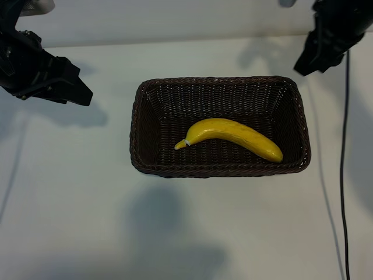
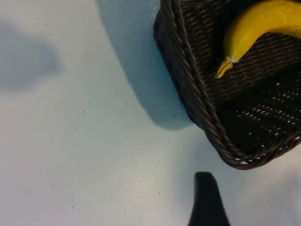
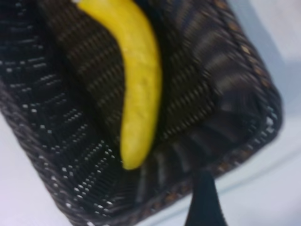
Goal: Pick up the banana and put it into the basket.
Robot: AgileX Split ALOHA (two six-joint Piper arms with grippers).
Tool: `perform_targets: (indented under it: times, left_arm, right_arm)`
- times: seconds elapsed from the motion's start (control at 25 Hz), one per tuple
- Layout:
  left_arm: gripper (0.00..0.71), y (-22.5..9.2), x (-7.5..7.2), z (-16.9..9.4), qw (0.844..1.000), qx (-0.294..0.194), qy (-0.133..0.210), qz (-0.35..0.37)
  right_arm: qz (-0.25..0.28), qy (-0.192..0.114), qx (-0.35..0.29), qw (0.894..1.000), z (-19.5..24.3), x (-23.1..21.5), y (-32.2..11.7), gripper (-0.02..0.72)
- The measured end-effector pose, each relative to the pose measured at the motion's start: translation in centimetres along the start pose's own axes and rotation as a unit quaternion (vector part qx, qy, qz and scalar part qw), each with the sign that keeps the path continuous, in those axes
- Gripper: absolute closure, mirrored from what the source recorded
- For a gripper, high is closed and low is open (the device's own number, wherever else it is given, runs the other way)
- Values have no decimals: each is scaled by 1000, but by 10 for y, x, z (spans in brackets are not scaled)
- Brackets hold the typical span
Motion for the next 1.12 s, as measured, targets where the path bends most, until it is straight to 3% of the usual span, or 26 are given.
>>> perform_targets:
  times: [0.32, 0.64, 0.96, 1.12]
  left_arm:
    - [208, 0, 0, 0, 1000, 0, 0, 0]
    - [208, 0, 0, 0, 1000, 0, 0, 1]
    - [208, 0, 0, 0, 1000, 0, 0, 1]
    - [208, 0, 0, 0, 1000, 0, 0, 1]
  right_arm:
    - [62, -20, -10, 998, -17, -27, -32, 204]
    - [78, -19, -17, 997, -19, -28, -32, 205]
    - [89, 14, 5, 996, -7, -6, -49, 221]
    - [94, 22, -13, 995, -8, -3, -44, 223]
Point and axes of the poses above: a point on each arm's last joint axis where the gripper is mounted, z pointing out along that axis toward the gripper, x along the wrist's bending axis when the last joint is at zero, y = z × x, the point moved 5 cm from there along z, pointing out along that axis toward the gripper, and after that the axes turned 8 degrees about -z, right-handed, at the moved point
